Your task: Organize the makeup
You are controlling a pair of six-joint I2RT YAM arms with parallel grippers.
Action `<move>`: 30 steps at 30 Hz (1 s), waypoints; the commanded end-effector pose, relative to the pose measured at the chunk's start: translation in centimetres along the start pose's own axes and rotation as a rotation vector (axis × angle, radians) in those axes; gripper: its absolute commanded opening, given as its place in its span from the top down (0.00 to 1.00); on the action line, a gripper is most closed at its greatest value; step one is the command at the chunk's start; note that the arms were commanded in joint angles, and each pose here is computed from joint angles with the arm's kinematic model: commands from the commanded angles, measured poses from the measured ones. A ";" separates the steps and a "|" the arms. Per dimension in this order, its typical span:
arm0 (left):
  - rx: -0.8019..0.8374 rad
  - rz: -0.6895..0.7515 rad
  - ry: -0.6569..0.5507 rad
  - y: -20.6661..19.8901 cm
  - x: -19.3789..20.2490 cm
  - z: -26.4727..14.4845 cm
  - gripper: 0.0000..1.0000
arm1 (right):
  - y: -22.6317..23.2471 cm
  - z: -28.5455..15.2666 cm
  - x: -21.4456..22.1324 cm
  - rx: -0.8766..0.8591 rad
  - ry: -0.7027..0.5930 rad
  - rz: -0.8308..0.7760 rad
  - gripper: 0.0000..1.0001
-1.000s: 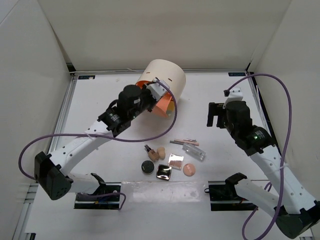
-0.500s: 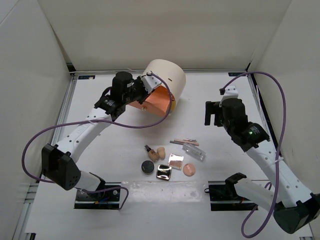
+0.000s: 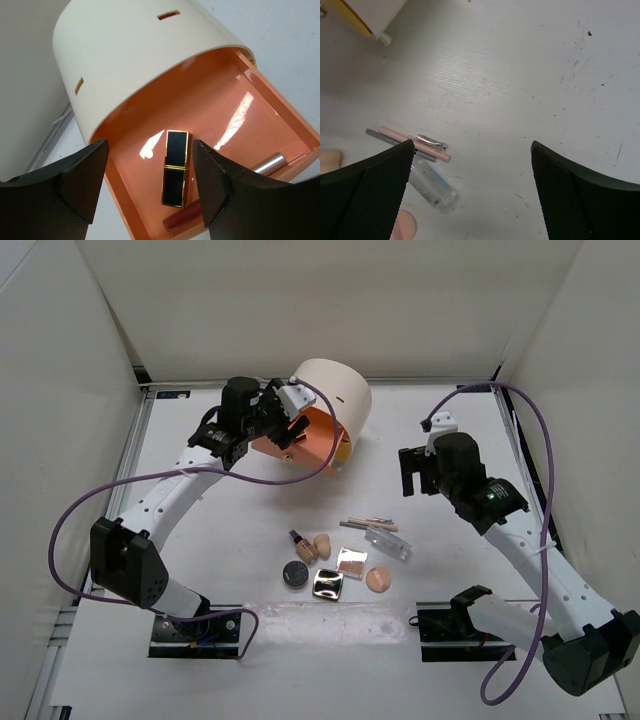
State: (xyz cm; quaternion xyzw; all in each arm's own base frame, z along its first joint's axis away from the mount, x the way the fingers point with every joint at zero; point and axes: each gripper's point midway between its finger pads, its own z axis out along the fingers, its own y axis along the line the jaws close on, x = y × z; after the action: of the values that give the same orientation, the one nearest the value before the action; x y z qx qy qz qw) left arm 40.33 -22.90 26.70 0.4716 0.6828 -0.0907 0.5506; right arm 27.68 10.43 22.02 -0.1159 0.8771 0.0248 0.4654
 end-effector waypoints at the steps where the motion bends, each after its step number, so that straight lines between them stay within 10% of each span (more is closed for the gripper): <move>1: -0.051 0.006 -0.090 1.8 -3.6 -1.6 0.18 | 2.1 0.3 -0.6 -0.132 -0.011 -0.083 0.02; 4: -0.120 -0.031 -0.146 3.8 -5.9 -3.1 0.02 | 3.4 1.3 0.7 -0.210 0.024 -0.160 0.10; 12: -0.425 -0.308 -0.263 8.7 -10.0 -10.2 0.02 | 7.0 5.3 4.1 -0.377 0.080 -0.278 0.19; 19: -0.624 -0.897 -0.161 4.9 -1.6 -14.6 0.02 | 10.3 8.9 7.0 -0.389 0.073 -0.391 0.18; 30: -0.645 -1.000 0.130 -1.9 7.8 -16.1 0.02 | 13.1 12.6 8.9 -0.402 0.018 -0.496 0.27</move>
State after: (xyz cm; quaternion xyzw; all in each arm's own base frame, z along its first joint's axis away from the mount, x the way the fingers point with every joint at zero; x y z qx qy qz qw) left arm 29.67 -9.82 25.77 -0.0683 0.8404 -0.1014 0.5279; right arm 28.19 22.38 6.23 -0.4085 0.8271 0.0951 0.3741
